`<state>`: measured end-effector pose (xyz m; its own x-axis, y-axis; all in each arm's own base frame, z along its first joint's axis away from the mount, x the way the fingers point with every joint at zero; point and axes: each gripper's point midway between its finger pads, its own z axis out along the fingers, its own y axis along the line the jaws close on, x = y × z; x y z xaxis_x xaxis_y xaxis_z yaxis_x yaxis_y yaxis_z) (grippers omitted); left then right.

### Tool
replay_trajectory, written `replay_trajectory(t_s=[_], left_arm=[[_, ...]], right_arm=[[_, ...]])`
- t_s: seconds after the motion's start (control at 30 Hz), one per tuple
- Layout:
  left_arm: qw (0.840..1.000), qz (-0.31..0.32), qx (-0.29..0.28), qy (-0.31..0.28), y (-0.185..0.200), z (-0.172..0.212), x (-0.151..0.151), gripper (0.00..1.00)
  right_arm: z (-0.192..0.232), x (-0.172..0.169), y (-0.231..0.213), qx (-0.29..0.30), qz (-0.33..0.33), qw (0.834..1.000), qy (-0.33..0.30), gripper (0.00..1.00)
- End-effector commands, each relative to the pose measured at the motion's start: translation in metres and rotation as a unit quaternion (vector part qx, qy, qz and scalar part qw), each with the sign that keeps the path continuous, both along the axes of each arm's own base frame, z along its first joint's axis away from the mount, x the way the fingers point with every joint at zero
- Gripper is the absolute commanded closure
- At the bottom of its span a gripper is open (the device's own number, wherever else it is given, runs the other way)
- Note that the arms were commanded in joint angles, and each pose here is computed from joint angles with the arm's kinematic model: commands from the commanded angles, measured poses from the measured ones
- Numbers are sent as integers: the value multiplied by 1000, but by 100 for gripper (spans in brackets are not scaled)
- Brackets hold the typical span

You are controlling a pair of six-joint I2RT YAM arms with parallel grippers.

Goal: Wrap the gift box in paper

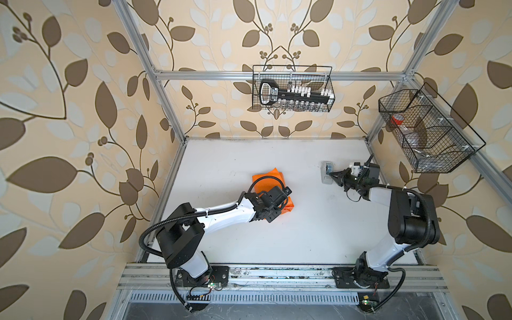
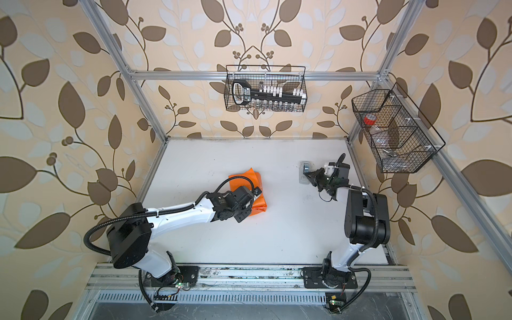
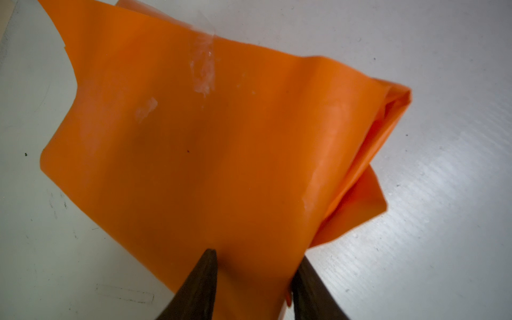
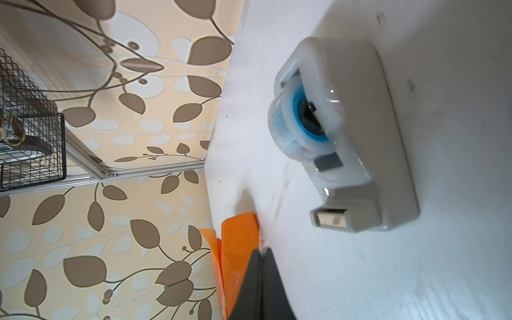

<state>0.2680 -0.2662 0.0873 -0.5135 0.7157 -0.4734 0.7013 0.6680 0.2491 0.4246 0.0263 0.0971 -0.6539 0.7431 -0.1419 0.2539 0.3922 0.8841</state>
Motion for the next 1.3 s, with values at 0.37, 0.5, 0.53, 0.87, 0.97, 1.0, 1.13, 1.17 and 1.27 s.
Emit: replay_trajectory(t_s=[0.37,0.5,0.53,0.87,0.97,1.0,1.13,1.17,1.27], left_arm=[[999,7,6,45,4,-17,-8,57],[999,5,3,45,3,-16,-8,57],[999,5,2,45,2,-16,-8,57],[999,3,1,47,0,-17,-7,58],[999,1,2,48,-1,-17,-7,58],[999,1,1,47,-1,-16,-7,58],[999,3,-1,50,-1,-16,-8,58],[999,4,0,50,0,-17,-8,58],[999,7,1,50,2,-17,-9,58]], right_arm=[[-99,-33,0,-90,-5,983,158,100],[-100,-36,-15,-108,-36,977,179,100],[-100,-38,-18,-117,-43,974,187,100],[-91,-49,-26,-134,-53,969,198,100],[-55,-44,-8,-117,-26,985,122,100],[-45,-44,2,-109,-5,989,99,100],[0,-58,69,-94,138,986,-8,100],[6,-69,84,-100,168,980,-27,100],[17,-103,111,-97,214,970,-60,100]])
